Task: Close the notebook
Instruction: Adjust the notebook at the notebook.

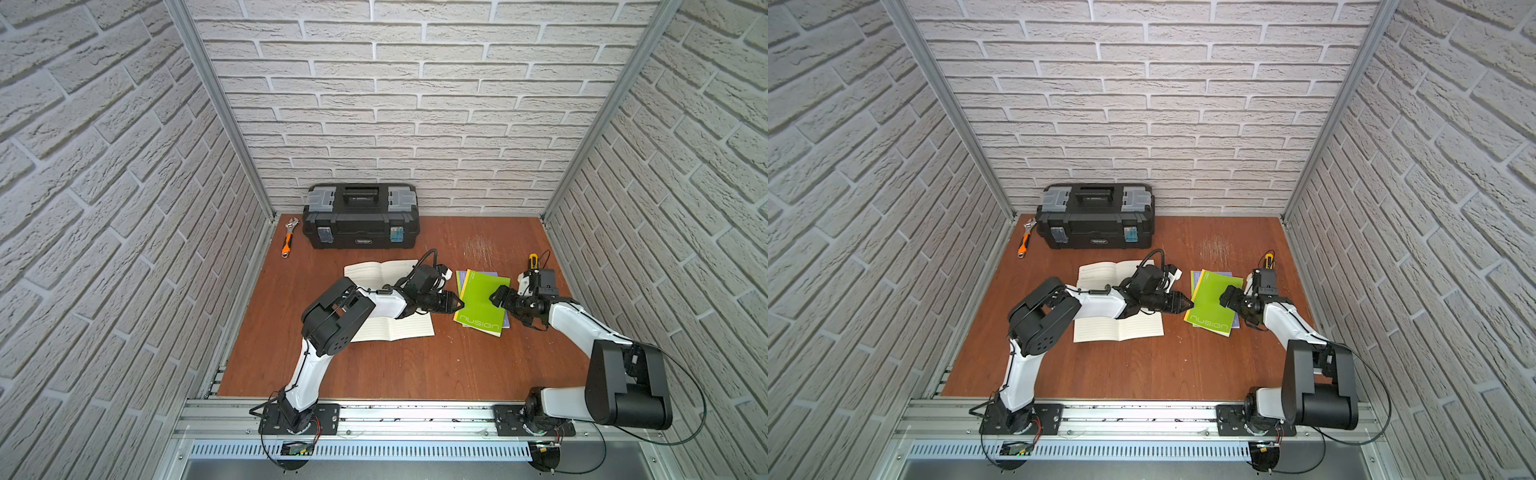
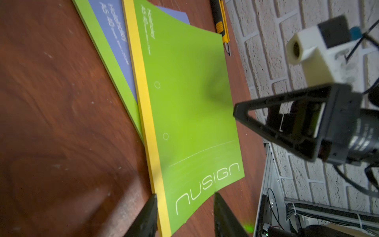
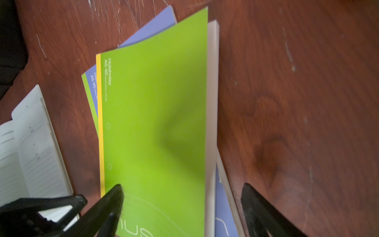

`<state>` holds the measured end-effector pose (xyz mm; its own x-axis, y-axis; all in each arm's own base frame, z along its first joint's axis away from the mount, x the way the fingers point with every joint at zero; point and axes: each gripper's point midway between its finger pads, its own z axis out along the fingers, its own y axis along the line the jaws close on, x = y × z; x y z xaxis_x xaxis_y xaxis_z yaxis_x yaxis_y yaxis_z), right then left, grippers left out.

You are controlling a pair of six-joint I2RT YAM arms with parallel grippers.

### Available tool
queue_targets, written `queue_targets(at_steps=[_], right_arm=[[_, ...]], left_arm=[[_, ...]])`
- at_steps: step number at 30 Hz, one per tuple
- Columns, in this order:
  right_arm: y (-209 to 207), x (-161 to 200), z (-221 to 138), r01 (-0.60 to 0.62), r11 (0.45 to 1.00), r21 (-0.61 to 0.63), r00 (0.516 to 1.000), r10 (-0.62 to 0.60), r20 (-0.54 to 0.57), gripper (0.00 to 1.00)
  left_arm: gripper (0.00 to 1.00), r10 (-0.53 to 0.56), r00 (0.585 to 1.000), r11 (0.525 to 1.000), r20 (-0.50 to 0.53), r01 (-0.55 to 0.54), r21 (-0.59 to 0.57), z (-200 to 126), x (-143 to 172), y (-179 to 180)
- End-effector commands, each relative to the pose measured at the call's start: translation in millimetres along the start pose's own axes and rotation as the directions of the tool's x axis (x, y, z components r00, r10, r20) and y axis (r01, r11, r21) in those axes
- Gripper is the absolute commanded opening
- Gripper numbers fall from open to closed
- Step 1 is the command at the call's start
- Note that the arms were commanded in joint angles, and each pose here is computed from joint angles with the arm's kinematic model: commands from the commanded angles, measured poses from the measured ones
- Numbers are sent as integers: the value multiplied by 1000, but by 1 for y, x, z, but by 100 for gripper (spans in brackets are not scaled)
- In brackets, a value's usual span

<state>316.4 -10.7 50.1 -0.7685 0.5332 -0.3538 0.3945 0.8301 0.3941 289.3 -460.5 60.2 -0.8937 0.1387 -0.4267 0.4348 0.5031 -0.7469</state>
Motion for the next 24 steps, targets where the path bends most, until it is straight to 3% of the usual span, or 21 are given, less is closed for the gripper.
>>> queue_targets(at_steps=[1,24], right_arm=[[3,-24,2,24,1000,-7,998,-24,50,90],[10,-54,42,13,999,-47,1000,-12,14,89]], left_arm=[[44,7,999,1000,38,-8,21,5,-8,-10],[41,-11,999,1000,33,11,-1,9,6,-6]])
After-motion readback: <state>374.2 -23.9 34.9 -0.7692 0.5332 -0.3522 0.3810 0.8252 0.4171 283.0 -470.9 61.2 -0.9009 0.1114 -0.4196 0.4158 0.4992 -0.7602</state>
